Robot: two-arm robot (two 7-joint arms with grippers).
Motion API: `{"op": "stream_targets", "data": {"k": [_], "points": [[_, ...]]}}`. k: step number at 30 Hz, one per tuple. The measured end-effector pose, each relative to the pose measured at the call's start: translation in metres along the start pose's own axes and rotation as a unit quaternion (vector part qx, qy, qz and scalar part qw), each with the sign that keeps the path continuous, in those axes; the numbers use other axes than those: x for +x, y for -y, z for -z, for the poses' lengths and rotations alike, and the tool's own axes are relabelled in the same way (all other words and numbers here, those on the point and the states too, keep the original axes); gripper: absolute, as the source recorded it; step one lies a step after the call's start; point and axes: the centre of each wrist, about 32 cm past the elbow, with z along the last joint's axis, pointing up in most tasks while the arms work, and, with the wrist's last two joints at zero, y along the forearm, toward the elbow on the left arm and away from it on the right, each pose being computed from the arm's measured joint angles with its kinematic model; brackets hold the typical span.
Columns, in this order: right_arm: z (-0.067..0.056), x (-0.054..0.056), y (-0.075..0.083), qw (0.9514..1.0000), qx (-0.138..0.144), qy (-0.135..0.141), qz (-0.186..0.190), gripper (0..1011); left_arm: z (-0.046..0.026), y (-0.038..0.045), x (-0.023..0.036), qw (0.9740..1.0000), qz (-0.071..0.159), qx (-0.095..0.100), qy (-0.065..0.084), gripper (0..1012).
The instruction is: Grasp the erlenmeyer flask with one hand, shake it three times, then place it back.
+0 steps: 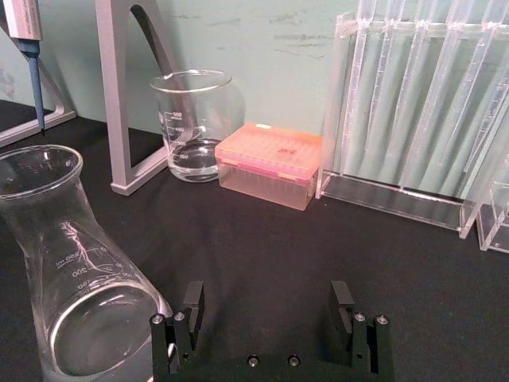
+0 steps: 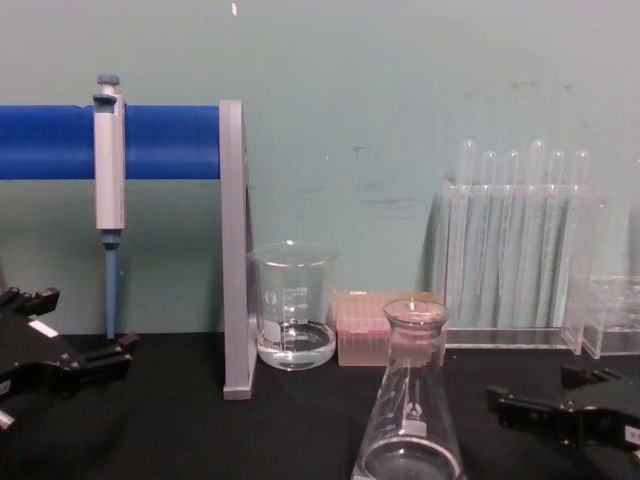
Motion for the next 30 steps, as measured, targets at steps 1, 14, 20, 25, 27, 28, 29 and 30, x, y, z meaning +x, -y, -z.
{"op": "stream_targets", "data": {"k": [1,14,20,25,27,28,29,30], "points": [[0.0,0.0,0.0,1.0,0.0,0.0,0.0,1002,0.0,0.0,0.0,1.0,0.0,0.0,0.0,1001],[-0.0001,0.0002,0.0,1.0,0.0,0.0,0.0,1002,0.0,0.0,0.0,1.0,0.0,0.0,0.0,1001],[-0.0002,0.0002,0.0001,1.0,0.0,0.0,0.0,1003,0.0,0.0,0.0,1.0,0.0,0.0,0.0,1001],[-0.0003,0.0002,0.0001,1.0,0.0,-0.001,0.0,1003,0.0,0.0,0.0,1.0,0.0,0.0,0.0,1001],[-0.0004,0.0002,0.0001,1.0,0.001,-0.001,0.0,1003,0.0,0.0,0.0,1.0,0.0,0.0,0.0,1001],[-0.0004,0.0002,0.0001,1.0,0.001,-0.001,0.0,1003,0.0,0.0,0.0,1.0,0.0,0.0,0.0,1001],[-0.0004,0.0002,0.0001,1.0,0.001,-0.001,0.0,1002,0.0,0.0,0.0,1.0,0.0,0.0,0.0,1001],[-0.0004,0.0002,0.0001,1.0,0.001,-0.001,0.0,1002,0.0,0.0,0.0,1.0,0.0,0.0,0.0,1001]]}}
